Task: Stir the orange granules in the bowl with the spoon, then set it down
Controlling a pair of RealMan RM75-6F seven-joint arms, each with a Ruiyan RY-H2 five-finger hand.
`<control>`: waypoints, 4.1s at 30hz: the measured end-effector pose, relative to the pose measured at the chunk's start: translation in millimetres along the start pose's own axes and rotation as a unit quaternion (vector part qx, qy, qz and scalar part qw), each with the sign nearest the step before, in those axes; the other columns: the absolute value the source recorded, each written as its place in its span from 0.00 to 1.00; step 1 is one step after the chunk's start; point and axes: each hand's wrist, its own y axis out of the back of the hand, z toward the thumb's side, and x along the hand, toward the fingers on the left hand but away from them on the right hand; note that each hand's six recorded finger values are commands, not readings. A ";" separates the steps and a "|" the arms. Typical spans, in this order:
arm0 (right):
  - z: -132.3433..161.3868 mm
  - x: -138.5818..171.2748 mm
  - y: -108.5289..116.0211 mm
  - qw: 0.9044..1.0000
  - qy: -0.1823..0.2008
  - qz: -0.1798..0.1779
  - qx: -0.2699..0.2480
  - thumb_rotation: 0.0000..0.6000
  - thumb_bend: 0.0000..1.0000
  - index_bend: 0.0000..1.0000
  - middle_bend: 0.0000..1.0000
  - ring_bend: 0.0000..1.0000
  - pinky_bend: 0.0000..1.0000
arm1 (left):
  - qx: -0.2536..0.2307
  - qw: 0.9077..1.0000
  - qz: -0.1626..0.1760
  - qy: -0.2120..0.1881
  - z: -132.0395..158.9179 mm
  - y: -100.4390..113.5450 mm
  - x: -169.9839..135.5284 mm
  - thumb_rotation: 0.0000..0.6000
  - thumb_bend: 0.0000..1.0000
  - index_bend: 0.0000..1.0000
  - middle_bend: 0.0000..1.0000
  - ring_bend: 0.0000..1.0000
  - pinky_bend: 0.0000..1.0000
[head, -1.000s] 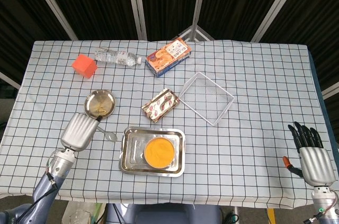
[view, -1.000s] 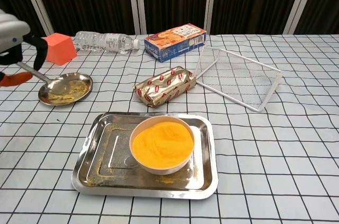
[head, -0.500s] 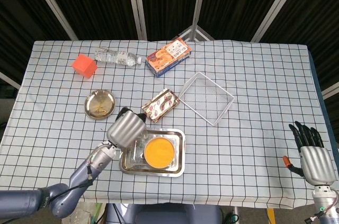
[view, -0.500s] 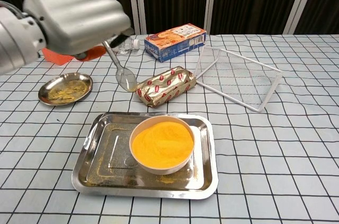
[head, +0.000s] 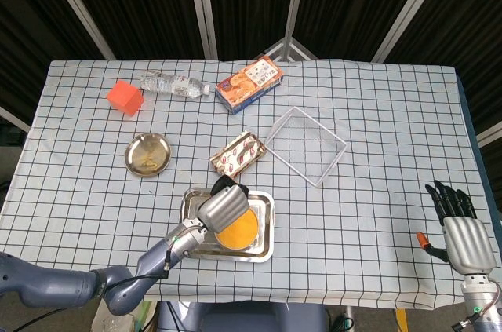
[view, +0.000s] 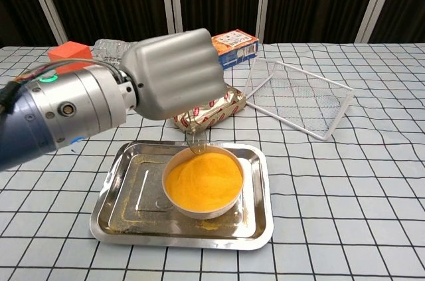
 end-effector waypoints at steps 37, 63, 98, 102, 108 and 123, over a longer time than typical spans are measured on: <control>-0.6 -1.2 0.1 1.000 -0.003 0.003 -0.005 1.00 0.36 0.00 0.00 0.00 0.00 | -0.033 0.999 0.003 -0.026 28.8 15.0 1.6 1.00 0.65 0.74 1.00 0.96 0.97; -2.1 -1.7 0.6 1.000 -0.007 0.002 -0.003 1.00 0.36 0.00 0.00 0.00 0.00 | -0.095 0.994 -0.035 -0.027 16.3 9.5 -23.4 1.00 0.35 0.48 0.99 0.96 0.97; 0.1 0.7 -1.9 1.000 -0.007 0.005 0.009 1.00 0.36 0.00 0.00 0.00 0.00 | -0.397 0.893 -0.111 0.181 -44.9 -61.9 -178.5 1.00 0.69 0.24 0.92 0.91 0.93; -0.9 0.6 -1.0 1.000 -0.007 0.004 0.005 1.00 0.36 0.00 0.00 0.00 0.00 | -0.376 0.906 -0.129 0.146 -38.8 -62.3 -157.1 1.00 0.73 0.20 0.92 0.91 0.93; -1.1 0.5 -1.2 1.000 -0.007 0.006 0.002 1.00 0.36 0.00 0.00 0.00 0.00 | -0.331 0.926 -0.151 0.102 -29.6 -57.9 -110.1 1.00 0.77 0.19 0.92 0.91 0.93; -1.7 -0.5 -1.1 1.000 -0.008 0.009 -0.007 1.00 0.36 0.00 0.00 0.00 0.00 | -0.289 0.942 -0.168 0.033 12.3 -16.4 -22.1 1.00 0.77 0.20 0.92 0.91 0.93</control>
